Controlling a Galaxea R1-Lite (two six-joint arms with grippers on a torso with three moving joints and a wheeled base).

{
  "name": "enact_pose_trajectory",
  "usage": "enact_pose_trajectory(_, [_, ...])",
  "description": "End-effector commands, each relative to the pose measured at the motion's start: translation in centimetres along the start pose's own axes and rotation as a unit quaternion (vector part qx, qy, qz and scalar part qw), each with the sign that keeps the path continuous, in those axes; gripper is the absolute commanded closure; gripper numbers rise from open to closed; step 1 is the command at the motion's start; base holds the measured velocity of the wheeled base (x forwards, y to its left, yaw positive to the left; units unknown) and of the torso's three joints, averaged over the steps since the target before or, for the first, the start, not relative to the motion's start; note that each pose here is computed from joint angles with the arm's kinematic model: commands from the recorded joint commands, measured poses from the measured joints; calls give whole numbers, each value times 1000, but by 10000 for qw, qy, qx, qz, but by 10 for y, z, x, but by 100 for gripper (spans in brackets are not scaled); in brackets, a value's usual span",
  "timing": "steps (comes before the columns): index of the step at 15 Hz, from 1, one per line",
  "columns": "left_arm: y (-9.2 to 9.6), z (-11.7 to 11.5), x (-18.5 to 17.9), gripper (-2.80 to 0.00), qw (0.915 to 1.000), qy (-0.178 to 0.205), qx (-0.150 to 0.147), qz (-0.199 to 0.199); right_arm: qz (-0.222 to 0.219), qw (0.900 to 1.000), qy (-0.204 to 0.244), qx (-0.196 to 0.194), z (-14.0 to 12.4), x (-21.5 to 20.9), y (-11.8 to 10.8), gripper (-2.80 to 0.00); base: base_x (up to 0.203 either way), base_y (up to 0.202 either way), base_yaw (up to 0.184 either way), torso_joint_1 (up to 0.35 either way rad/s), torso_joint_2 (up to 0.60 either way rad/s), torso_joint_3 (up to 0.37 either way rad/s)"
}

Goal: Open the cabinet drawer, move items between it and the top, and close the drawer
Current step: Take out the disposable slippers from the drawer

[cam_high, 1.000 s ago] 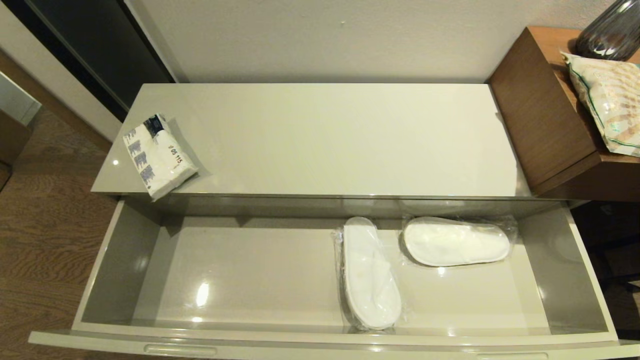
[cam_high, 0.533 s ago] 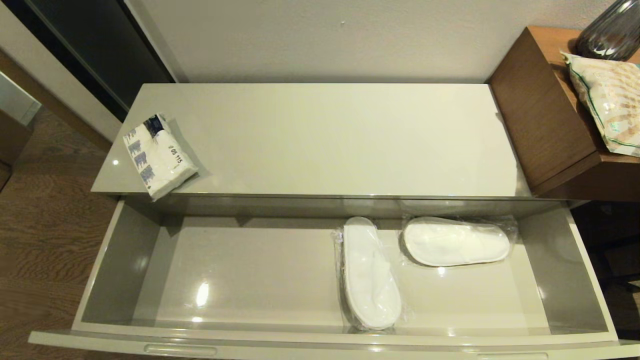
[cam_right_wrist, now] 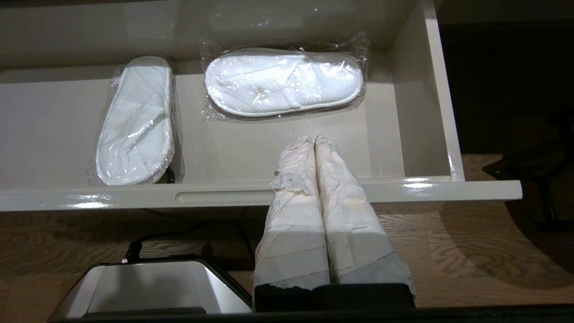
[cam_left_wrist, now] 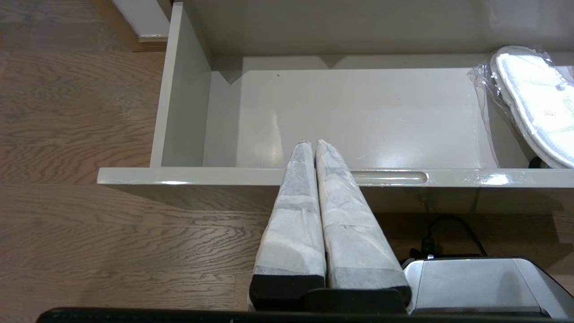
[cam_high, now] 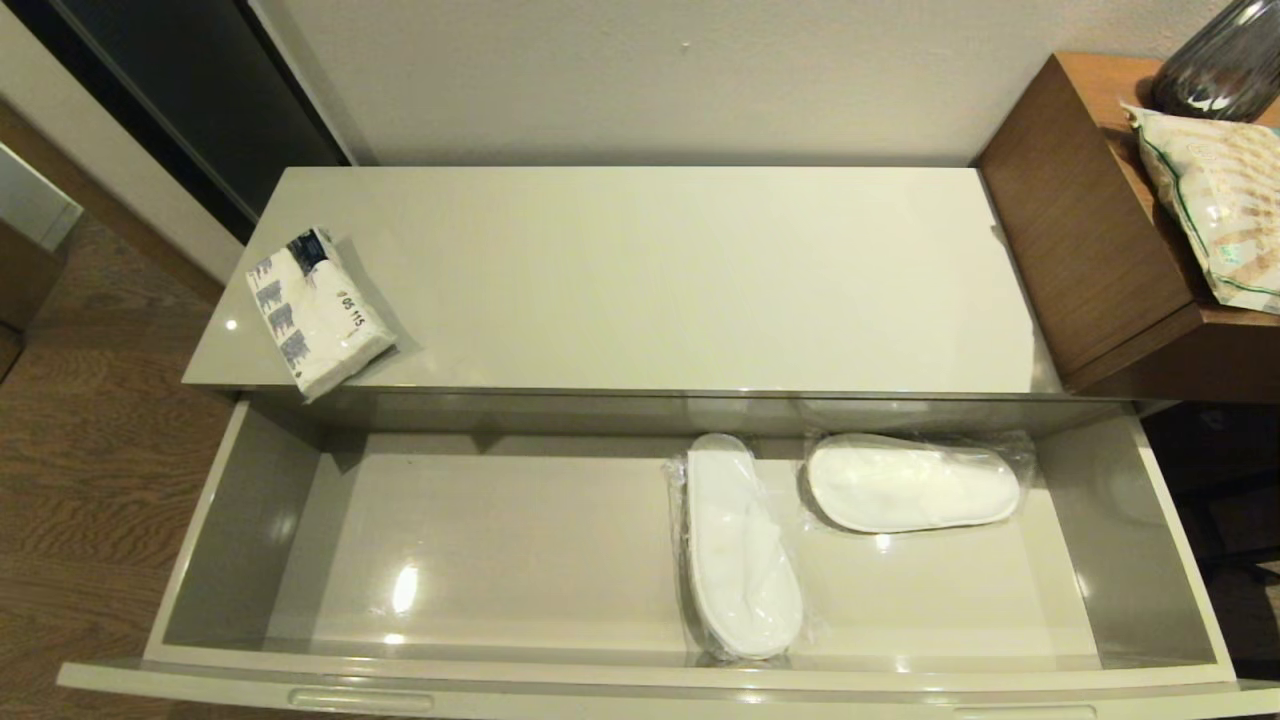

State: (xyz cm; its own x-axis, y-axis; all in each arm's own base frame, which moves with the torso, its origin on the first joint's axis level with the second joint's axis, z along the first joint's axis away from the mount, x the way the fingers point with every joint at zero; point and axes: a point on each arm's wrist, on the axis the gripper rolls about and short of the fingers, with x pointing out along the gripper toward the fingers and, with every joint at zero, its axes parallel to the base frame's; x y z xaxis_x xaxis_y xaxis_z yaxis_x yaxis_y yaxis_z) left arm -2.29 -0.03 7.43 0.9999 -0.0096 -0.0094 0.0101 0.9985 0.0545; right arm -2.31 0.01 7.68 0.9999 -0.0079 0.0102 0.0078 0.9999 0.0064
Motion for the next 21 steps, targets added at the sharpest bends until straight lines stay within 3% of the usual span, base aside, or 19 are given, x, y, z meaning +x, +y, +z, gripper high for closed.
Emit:
enact_pose_trajectory(1, [0, 0, 0, 0, 10000, 7, 3, 1, 1, 10000, 13, -1, 0, 0, 0, 0, 0, 0, 0, 0, 0, 0])
enact_pose_trajectory(6, [0, 0, 0, 0, 10000, 7, 3, 1, -6, 10000, -2, -85, 0, 0, 0, 0, 0, 0, 0, 0, 0, 0])
enact_pose_trajectory(9, [0, 0, 0, 0, 10000, 7, 10, 1, 6, 9984, -401, -404, 18, -5, 0, 0, 0, 0, 0, 0, 0, 0])
enact_pose_trajectory(13, [0, 0, 0, 0, 10000, 7, 3, 1, 348, 9949, -834, -441, 99, -68, 2, 0, 0, 0, 0, 0, 0, 0])
enact_pose_trajectory(15, [0, 0, 0, 0, 10000, 7, 3, 1, 532, 9956, -664, -397, 115, -101, 3, 0, 0, 0, 0, 0, 0, 0])
enact_pose_trajectory(18, [0, 0, 0, 0, 10000, 7, 3, 1, 601, 9961, -606, -232, 160, -98, 5, 0, 0, 0, 0, 0, 0, 0])
enact_pose_trajectory(20, [0, 0, 0, 0, 10000, 7, 3, 1, 360, 9977, -492, 281, 220, -78, 11, 0, 0, 0, 0, 0, 0, 0])
enact_pose_trajectory(21, [0, 0, 0, 0, 10000, 7, 3, 1, 184, 9982, -232, 527, 240, -57, 13, 0, 0, 0, 0, 0, 0, 0])
